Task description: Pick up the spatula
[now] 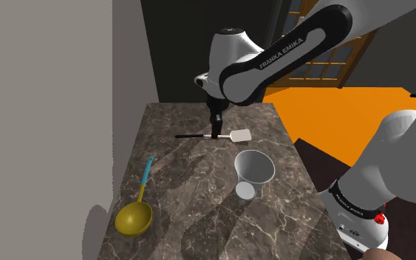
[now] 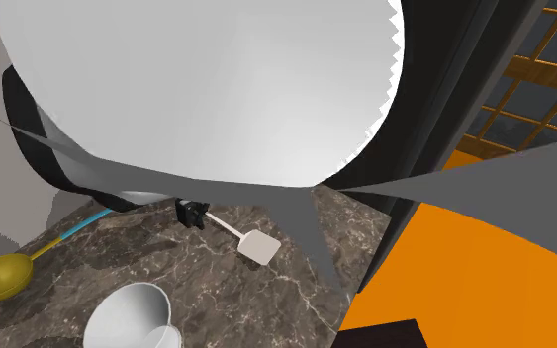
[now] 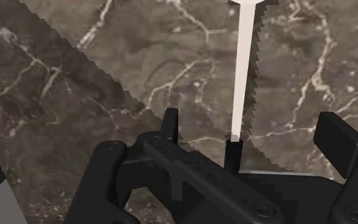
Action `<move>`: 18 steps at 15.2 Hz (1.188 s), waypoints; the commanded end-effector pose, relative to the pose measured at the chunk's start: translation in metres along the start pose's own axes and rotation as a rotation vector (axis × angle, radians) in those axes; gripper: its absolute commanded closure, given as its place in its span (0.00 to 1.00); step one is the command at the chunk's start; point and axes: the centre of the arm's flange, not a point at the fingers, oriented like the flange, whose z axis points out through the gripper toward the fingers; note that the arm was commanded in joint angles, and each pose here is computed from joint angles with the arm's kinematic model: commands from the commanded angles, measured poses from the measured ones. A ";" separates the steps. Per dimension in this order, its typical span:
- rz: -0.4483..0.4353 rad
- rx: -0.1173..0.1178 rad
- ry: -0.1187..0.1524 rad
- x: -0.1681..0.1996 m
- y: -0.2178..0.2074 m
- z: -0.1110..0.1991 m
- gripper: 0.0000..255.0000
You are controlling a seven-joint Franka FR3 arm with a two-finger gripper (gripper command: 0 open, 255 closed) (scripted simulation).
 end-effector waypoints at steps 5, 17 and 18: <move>-0.001 0.000 0.001 -0.001 -0.001 0.025 0.00; -0.001 0.000 0.001 0.000 -0.001 0.014 1.00; -0.001 0.000 0.001 0.000 -0.001 0.009 1.00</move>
